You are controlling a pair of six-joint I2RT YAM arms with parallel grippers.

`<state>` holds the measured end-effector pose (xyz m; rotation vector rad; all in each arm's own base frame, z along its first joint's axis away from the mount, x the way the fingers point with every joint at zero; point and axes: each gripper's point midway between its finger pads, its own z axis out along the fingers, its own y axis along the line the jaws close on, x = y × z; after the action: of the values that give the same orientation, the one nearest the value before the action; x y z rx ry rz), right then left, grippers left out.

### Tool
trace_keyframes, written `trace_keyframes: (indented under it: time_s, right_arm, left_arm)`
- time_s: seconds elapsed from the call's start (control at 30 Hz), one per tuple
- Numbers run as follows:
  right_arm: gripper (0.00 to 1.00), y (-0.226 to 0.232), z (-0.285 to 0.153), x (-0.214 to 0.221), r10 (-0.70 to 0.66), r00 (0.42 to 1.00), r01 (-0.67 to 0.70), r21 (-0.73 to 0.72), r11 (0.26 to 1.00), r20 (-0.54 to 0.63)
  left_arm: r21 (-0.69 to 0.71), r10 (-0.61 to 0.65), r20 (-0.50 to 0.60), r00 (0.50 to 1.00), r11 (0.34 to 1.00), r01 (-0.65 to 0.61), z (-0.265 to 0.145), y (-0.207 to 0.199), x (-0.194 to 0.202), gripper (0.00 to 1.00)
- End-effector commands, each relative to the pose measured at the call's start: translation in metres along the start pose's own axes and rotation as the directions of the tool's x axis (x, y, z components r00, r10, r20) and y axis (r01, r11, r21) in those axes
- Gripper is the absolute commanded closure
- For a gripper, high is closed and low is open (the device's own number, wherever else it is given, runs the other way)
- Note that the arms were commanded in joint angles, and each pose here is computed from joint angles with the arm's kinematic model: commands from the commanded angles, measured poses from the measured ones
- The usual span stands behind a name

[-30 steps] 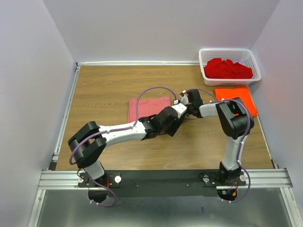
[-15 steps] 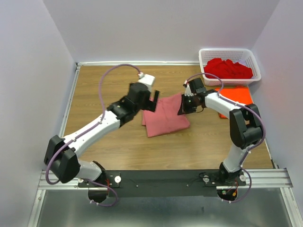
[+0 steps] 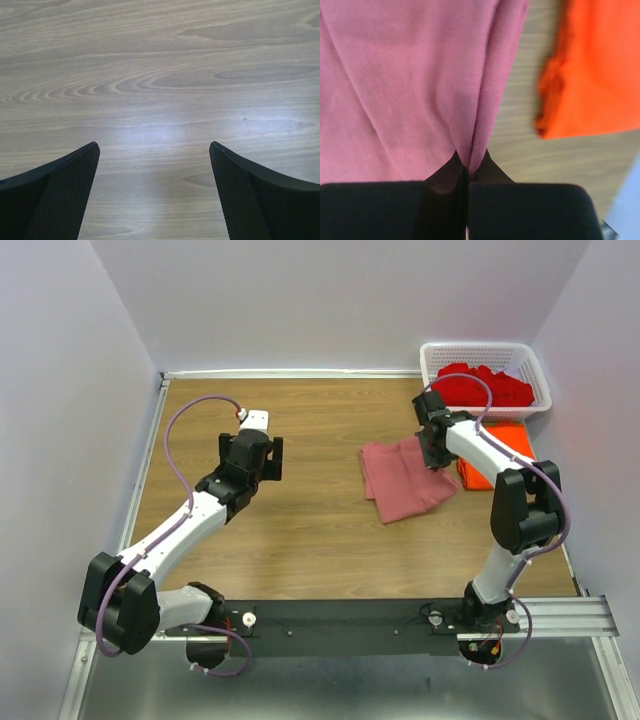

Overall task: Fold and stack the t-shirts
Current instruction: Neatly place the folded tshirt to the corner

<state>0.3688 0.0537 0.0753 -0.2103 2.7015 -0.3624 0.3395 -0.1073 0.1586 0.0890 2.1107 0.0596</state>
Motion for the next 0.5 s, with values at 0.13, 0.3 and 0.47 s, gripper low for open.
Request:
trace_keyframes:
  time_s: [0.13, 0.3, 0.47]
  right_arm:
    - [0.99, -0.092, -0.007, -0.026, 0.099, 0.994, -0.107, 0.248, 0.963, 0.046]
    - [0.99, -0.115, -0.010, -0.044, 0.152, 0.984, -0.171, 0.266, 0.949, 0.093]
    - [1.00, -0.131, -0.017, -0.051, 0.161, 0.980, -0.190, 0.304, 0.934, 0.116]
  left_arm:
    - [-0.072, -0.077, 0.137, 0.988, 0.994, 0.088, -0.013, 0.020, -0.028, 0.02]
    - [-0.059, -0.089, 0.156, 0.984, 0.993, 0.100, -0.016, 0.019, -0.032, 0.02]
    - [-0.047, -0.091, 0.159, 0.983, 0.994, 0.099, -0.017, 0.018, -0.033, 0.02]
